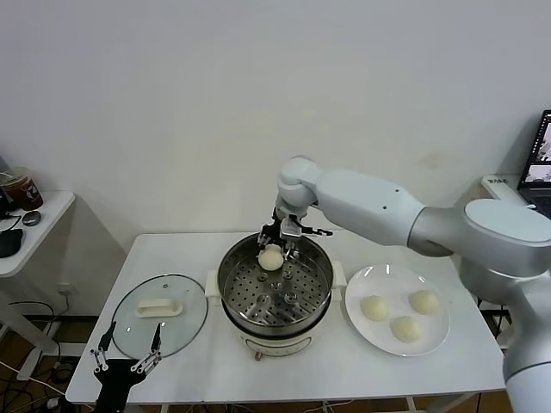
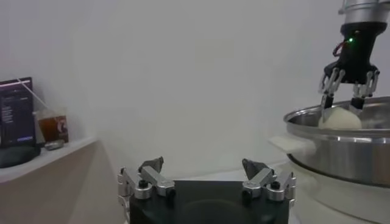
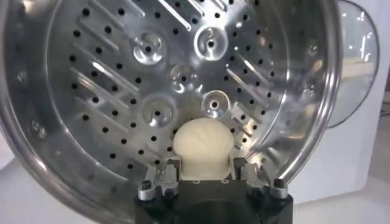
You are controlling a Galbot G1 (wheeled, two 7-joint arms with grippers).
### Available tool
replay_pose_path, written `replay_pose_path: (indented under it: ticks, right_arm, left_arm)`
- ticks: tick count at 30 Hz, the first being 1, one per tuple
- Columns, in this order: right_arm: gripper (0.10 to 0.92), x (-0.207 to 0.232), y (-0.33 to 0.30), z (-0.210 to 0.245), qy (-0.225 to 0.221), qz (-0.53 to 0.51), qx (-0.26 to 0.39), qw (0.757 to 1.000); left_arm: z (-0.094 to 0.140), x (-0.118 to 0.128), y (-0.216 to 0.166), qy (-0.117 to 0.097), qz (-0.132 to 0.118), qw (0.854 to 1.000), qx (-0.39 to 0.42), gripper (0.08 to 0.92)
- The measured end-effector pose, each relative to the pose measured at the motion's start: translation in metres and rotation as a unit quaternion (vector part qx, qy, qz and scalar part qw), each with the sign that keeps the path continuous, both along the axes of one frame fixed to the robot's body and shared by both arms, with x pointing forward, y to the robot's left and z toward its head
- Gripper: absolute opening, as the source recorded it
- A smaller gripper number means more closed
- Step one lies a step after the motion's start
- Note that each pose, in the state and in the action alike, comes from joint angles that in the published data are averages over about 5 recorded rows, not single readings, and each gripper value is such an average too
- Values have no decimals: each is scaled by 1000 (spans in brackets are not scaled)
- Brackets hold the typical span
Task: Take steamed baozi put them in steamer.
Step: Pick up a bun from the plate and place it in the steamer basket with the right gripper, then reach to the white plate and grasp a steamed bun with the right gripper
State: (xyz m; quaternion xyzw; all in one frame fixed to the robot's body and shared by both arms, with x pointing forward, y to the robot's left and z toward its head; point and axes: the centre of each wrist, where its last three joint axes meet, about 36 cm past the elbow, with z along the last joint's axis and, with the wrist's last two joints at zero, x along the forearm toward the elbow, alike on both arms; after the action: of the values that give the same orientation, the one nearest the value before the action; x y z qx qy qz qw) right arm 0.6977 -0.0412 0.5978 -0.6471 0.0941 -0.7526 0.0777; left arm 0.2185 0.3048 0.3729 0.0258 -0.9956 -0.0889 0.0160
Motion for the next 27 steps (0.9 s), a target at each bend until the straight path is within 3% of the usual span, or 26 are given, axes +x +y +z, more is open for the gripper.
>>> replay_pose_path:
  ticks: [5, 10, 15, 19, 27]
  right_arm:
    - [809, 2, -4, 5, 5, -11, 10, 1000]
    - [822, -3, -18, 29, 9, -59, 30, 998]
    - [823, -19, -50, 60, 19, -172, 65, 983]
    - [823, -39, -86, 77, 24, -286, 85, 954]
    - [823, -76, -167, 70, 33, -488, 85, 868]
  left_arm:
    - [0, 1, 1, -1, 1, 1000, 0, 823]
    - [1, 3, 2, -3, -1, 1000, 0, 823]
    - [5, 7, 4, -3, 0, 1000, 0, 823]
    - [7, 11, 5, -2, 0, 1000, 2, 823]
    - [6, 18, 9, 1, -4, 1000, 6, 823]
